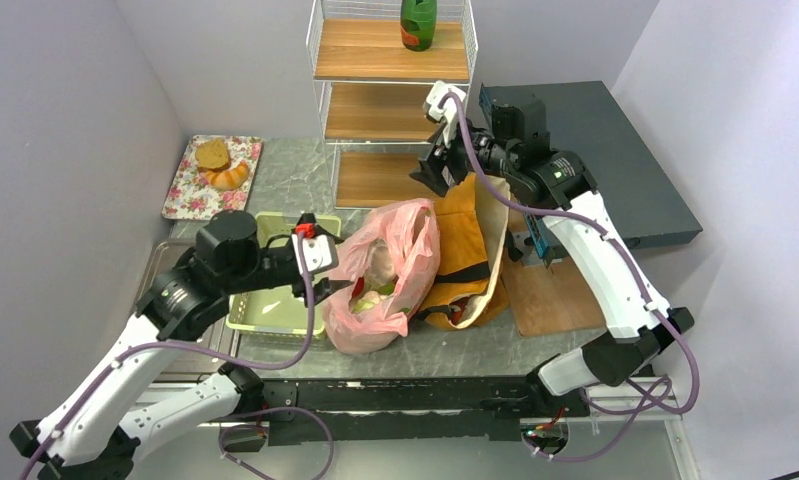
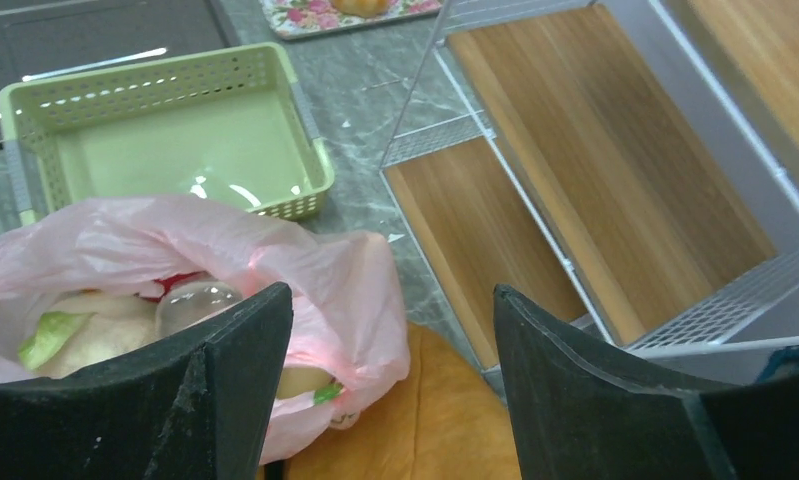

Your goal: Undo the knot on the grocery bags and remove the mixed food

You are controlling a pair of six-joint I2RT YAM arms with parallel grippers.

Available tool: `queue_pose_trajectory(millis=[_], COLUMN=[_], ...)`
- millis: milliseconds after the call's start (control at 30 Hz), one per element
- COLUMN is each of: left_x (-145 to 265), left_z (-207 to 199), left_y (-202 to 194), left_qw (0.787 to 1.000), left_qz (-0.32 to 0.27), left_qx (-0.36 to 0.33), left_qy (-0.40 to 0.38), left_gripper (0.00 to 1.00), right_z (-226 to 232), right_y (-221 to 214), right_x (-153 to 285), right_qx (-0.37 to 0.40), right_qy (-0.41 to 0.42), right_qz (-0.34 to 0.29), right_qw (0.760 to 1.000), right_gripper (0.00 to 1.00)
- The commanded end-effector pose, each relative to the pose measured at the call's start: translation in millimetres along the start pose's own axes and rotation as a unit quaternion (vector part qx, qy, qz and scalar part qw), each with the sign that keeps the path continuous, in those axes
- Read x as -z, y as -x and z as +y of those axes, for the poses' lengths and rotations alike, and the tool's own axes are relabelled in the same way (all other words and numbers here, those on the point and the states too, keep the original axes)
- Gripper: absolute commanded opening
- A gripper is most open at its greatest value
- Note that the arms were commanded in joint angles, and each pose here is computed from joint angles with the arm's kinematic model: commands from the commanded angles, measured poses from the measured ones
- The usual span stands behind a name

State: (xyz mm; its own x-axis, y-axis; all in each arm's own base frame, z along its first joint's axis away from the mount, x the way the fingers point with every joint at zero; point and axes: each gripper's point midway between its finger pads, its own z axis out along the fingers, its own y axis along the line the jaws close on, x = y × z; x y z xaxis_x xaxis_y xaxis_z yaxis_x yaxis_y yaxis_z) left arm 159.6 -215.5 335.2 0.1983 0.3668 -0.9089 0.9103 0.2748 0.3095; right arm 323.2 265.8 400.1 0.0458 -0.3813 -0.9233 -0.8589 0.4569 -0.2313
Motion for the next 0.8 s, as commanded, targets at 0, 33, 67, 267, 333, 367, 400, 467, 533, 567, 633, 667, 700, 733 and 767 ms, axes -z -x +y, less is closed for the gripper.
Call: queue_pose_trajectory(millis=[0,33,67,267,333,367,400,467,533,567,633,667,700,733,767], left_x=[-17.5,-20.2,-22.5,-49.9,-57.7,-59.5,-57.9,-57.1,-56.3,-55.3,-54.2,-54.2,-54.5,-54.8,-56.0], left_z=[-5.8,-8.2,-13.1,-34.2,-35.8,-37.2,-42.0,-44.9,-47.6,-50.6,-55.9,-58.5,-60.7,-63.2,-65.5], left_y=[15.0,13.6,11.6,-24.1,-45.0,-53.5,-63.5,-72.9,-77.8,-81.2,-89.0,-91.2,-94.0,-96.8,-99.1], left_qw=[0.998,0.997,0.997,0.985,0.980,0.977,0.972,0.969,0.967,0.965,0.959,0.957,0.957,0.955,0.955], left_qz=[-0.042,-0.038,-0.034,0.006,0.033,0.042,0.056,0.068,0.072,0.075,0.087,0.088,0.088,0.088,0.087], left_qx=[0.034,0.032,0.022,-0.081,-0.109,-0.120,-0.131,-0.138,-0.140,-0.144,-0.157,-0.159,-0.157,-0.158,-0.156], left_qy=[-0.038,-0.051,-0.071,-0.150,-0.164,-0.172,-0.188,-0.196,-0.199,-0.207,-0.220,-0.225,-0.229,-0.234,-0.238], left_gripper=[0.69,0.66,0.62,0.36,0.31,0.29,0.28,0.28,0.31,0.33,0.38,0.43,0.46,0.49,0.52], right_z=[36.0,44.9,53.0,75.0,71.0,70.9,70.3,68.1,63.6,61.5,61.6,63.3,65.3,69.0,71.0], right_y=[0.6,-6.6,-14.2,-68.6,-95.8,-103.5,-109.1,-119.3,-128.1,-130.8,-131.3,-131.2,-132.6,-133.9,-134.5], right_x=[6.6,4.6,3.9,-9.4,-20.0,-22.7,-24.9,-29.1,-36.9,-41.5,-49.8,-52.7,-55.4,-56.7,-58.5], right_qx=[0.014,0.030,0.044,0.177,0.237,0.262,0.284,0.321,0.350,0.360,0.372,0.379,0.386,0.397,0.416], right_qy=[0.056,0.070,0.085,0.147,0.149,0.157,0.164,0.177,0.176,0.171,0.167,0.169,0.172,0.177,0.176], right_qz=[-0.008,0.004,0.016,0.046,0.062,0.066,0.068,0.070,0.068,0.066,0.058,0.054,0.052,0.049,0.044], right_qw=[0.998,0.997,0.995,0.972,0.958,0.950,0.942,0.928,0.918,0.915,0.911,0.908,0.905,0.899,0.891], right_gripper=[0.74,0.73,0.73,0.74,0.74,0.75,0.76,0.77,0.78,0.79,0.79,0.80,0.81,0.82,0.83])
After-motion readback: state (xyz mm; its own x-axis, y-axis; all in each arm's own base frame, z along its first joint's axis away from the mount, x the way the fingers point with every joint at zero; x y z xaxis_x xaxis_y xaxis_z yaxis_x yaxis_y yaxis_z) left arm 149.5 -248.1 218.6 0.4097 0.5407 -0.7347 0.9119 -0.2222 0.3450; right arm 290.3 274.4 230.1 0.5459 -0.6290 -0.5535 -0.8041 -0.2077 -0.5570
